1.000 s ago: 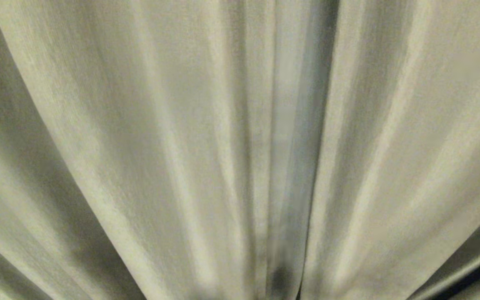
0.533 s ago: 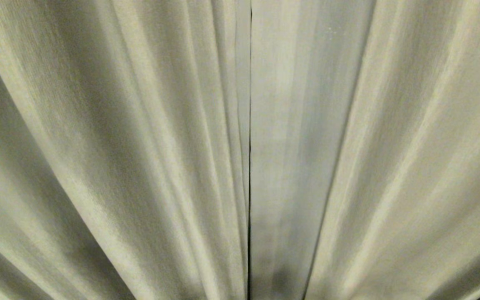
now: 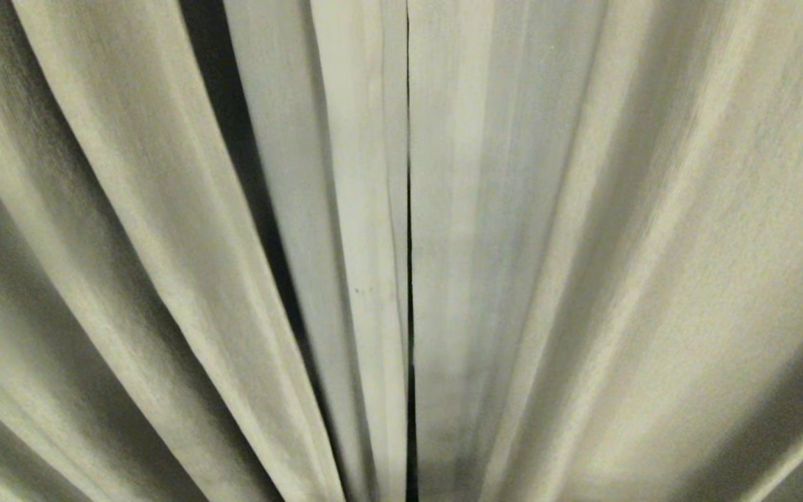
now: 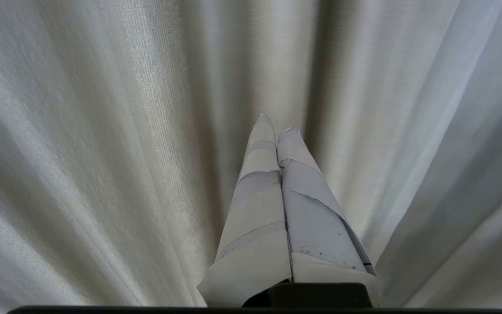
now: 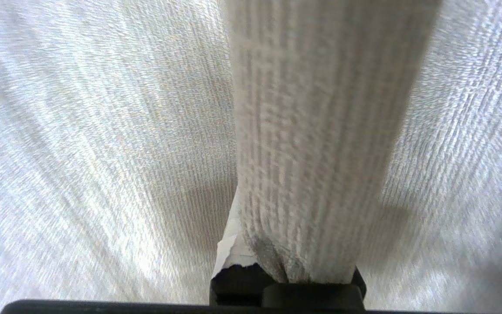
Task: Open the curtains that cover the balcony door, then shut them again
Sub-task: Pull the outer curtains open on both sides
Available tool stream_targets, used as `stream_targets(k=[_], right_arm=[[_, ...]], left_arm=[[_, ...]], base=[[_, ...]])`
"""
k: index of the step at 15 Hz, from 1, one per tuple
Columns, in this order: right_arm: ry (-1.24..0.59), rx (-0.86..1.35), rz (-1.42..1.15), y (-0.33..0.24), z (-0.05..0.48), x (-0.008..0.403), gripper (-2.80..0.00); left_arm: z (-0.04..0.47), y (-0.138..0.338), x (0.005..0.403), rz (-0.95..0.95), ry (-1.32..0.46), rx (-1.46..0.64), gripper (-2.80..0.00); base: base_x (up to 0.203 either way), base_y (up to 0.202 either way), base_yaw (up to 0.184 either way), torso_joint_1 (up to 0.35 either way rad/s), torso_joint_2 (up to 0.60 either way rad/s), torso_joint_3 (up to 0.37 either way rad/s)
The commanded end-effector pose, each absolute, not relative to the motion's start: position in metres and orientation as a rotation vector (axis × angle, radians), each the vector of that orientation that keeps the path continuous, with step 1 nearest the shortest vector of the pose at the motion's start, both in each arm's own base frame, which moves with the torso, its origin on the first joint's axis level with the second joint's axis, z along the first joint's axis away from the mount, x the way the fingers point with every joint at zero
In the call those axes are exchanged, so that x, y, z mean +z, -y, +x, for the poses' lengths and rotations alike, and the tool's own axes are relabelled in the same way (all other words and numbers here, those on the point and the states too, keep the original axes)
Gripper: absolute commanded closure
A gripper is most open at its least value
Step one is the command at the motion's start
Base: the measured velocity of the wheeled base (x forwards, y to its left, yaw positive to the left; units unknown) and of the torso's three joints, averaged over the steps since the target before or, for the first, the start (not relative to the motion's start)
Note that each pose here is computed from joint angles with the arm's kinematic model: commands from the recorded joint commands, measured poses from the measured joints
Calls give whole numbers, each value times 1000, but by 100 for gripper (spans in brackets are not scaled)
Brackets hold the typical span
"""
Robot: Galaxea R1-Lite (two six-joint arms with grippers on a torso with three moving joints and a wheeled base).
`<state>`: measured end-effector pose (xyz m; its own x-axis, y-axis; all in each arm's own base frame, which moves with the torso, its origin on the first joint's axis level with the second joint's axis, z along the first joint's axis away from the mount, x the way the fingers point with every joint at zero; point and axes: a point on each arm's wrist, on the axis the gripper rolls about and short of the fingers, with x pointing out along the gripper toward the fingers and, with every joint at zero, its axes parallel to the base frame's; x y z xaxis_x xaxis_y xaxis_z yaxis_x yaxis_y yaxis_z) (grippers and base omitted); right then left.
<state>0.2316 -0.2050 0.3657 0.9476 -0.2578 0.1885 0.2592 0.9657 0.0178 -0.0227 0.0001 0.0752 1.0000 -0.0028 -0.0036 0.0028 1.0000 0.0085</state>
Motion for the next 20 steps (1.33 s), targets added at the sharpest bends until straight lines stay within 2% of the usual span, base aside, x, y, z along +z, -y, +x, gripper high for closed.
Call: stream_targets(k=[1,3,4,9,13,16,20], right_arm=[[255,-172,-47,161,214,382,0],[265,-150,-51,150,209,384,0],[267,-146,-52,147,206,384,-280],[275,-143,-55,139,195,388,-280],[252,-148,-39,122,174,376,-280],[206,-158,-10,96,140,346,-280],[130,-164,23,54,86,278,-280]], left_arm=[[-23,0,75,8,-3,-2,0],[-23,0,75,8,-3,-2,0],[-23,0,75,8,-3,-3,0],[-23,0,75,8,-3,-3,0],[-23,0,75,8,-3,-1,0],[-23,0,75,8,-3,-2,0],[-23,0,75,9,-3,-3,0]], base=[[0,0,0,0,0,0],[0,0,0,0,0,0],[0,0,0,0,0,0],[0,0,0,0,0,0],[0,0,0,0,0,0],[0,0,0,0,0,0],[0,0,0,0,0,0]])
